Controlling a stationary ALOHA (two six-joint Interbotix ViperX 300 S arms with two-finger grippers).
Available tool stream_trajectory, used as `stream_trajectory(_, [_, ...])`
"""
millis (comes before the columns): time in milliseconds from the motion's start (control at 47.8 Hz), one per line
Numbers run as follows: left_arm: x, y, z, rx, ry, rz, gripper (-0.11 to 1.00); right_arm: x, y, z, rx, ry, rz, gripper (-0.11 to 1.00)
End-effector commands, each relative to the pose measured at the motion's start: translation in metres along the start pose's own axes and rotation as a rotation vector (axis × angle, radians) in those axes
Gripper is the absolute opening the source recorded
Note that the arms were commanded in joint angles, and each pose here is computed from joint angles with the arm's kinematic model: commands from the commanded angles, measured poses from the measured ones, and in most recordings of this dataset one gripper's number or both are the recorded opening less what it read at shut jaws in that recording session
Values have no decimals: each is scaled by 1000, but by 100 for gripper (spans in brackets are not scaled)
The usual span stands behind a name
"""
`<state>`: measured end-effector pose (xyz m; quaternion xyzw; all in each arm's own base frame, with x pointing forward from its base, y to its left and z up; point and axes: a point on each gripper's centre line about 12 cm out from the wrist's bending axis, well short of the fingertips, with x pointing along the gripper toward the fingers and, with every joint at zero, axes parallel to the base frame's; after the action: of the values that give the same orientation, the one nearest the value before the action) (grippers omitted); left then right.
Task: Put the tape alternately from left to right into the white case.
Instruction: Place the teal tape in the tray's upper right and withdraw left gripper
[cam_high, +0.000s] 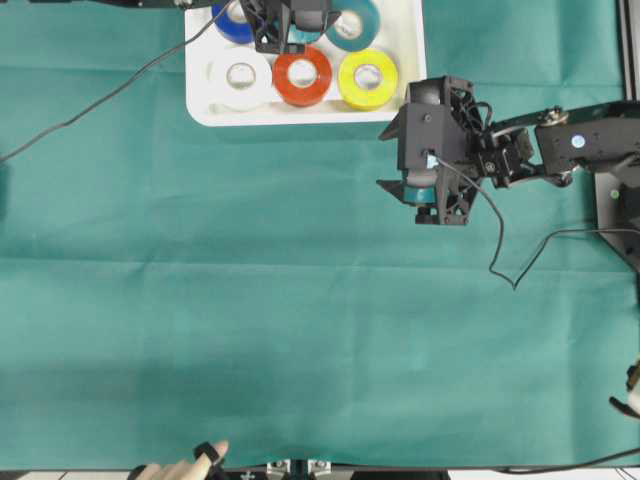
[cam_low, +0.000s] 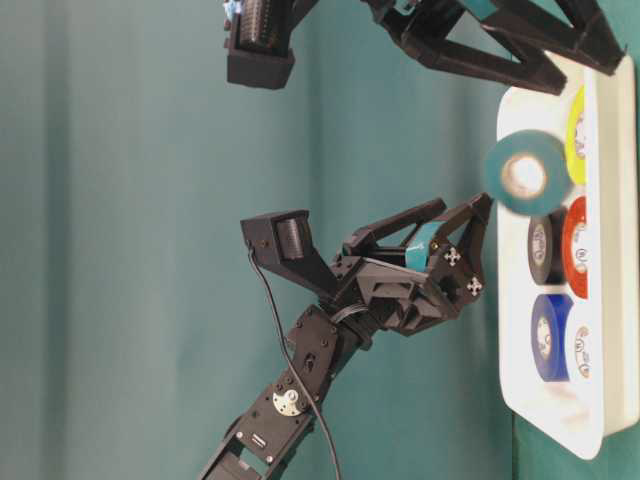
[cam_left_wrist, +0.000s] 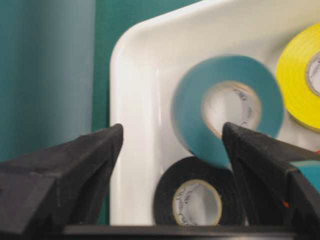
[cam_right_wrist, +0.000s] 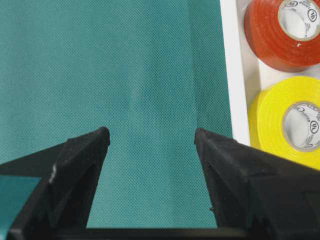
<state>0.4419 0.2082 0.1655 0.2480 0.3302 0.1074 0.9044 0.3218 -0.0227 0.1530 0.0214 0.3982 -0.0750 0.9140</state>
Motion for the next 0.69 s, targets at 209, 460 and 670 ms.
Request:
stream_trajectory(209, [-12, 10, 12, -5, -35, 30, 96, -3, 2, 11, 3, -36, 8, 78])
stream_trajectory(460, [-14, 12, 13, -4, -39, 32, 96, -3, 2, 12, 2, -36, 9, 78])
stream_trajectory(670, [-15, 10, 12, -5, -36, 29, 97, -3, 2, 12, 2, -38, 9, 78])
